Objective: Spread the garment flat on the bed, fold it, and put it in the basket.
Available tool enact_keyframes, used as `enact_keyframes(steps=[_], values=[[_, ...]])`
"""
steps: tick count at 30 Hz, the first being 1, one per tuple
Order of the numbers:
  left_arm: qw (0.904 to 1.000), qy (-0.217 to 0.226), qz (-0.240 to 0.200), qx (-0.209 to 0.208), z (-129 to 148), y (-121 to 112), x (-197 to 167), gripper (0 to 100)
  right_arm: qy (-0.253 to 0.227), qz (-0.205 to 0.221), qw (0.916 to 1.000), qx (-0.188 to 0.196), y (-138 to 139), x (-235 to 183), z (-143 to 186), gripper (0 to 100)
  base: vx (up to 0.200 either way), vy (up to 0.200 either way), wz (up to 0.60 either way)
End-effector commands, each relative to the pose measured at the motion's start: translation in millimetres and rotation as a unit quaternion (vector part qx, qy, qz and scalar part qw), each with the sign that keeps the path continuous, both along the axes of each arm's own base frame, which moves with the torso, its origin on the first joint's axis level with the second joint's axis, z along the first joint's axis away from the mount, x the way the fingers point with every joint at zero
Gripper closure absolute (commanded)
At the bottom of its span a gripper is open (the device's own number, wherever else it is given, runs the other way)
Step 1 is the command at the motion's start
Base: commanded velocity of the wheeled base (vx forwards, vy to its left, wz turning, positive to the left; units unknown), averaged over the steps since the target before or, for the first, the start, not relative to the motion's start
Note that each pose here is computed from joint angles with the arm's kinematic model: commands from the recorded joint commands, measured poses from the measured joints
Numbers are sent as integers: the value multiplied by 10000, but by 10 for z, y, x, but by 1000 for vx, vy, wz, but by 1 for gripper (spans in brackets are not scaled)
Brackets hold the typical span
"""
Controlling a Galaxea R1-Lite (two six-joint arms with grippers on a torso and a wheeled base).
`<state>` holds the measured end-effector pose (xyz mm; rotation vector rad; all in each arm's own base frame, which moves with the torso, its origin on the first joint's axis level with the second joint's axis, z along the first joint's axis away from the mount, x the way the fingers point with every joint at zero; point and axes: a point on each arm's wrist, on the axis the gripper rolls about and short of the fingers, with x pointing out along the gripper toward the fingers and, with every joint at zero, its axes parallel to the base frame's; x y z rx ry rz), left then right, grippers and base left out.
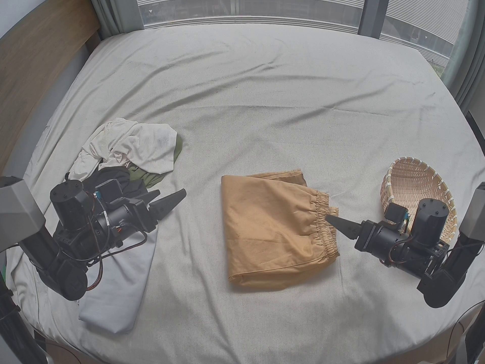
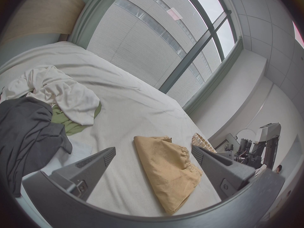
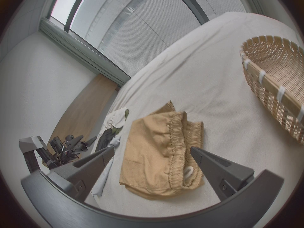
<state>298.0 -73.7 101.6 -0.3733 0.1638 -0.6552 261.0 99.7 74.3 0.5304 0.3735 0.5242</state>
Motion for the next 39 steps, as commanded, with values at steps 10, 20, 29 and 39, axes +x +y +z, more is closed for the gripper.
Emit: enact_keyframes(steps=[10,20,29,39], values=[[9848,-830,192,1516,-326,185,118,0,289,-61,9995,-113,-29,13,-138,0,0,0,0],[9805,-935,168,1721,-360,188,133,0,576,-46,9979,-297,-37,3,-310,0,0,0,0],[9807,-927,145,1713,-360,179,124,0,821,-12,9953,-512,-35,11,-509,0,0,0,0],[9807,-934,146,1712,-355,179,123,0,845,20,9953,-477,18,95,-729,0,0,0,0]])
